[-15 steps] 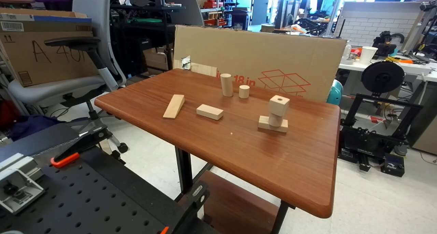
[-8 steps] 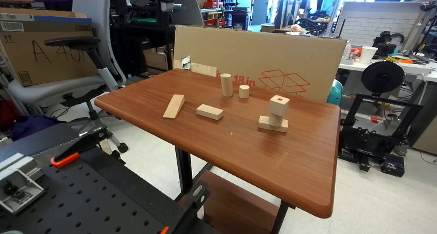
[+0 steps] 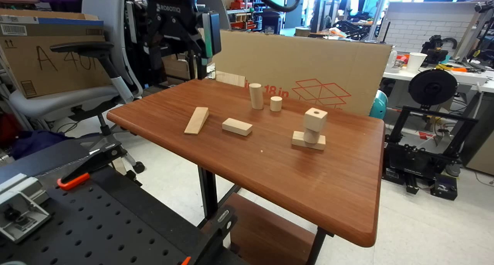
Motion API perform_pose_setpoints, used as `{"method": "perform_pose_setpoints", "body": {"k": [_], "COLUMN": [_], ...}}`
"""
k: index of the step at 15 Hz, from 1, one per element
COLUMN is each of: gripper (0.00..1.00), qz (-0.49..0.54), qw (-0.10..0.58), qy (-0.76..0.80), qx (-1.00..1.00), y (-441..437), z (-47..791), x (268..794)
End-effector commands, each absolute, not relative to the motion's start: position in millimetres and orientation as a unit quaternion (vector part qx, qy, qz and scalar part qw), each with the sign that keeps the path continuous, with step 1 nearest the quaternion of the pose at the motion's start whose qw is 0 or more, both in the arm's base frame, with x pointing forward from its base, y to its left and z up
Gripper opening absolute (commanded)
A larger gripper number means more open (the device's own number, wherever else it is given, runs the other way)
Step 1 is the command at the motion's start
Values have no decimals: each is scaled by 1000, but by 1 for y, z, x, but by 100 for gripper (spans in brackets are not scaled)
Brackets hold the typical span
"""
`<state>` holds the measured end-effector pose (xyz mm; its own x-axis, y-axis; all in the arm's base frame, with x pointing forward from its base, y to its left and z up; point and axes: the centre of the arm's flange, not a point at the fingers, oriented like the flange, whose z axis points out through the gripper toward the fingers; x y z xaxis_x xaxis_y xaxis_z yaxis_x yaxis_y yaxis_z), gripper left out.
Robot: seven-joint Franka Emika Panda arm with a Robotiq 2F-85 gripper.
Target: Pick up the block on the front left side of the table and place it on top of the rectangular block on the left
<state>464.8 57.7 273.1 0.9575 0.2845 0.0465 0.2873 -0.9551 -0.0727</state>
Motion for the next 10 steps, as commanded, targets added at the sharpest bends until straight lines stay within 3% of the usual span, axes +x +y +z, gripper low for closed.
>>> {"method": "perform_pose_setpoints", "body": {"k": [1,10], "gripper": [100,100], "qz": [-35,-26], "qw": [23,-1], "qy": [-167,-202], "qx": [-985,-979], "y": [67,83], "z": [248,194], "x": [494,520]}}
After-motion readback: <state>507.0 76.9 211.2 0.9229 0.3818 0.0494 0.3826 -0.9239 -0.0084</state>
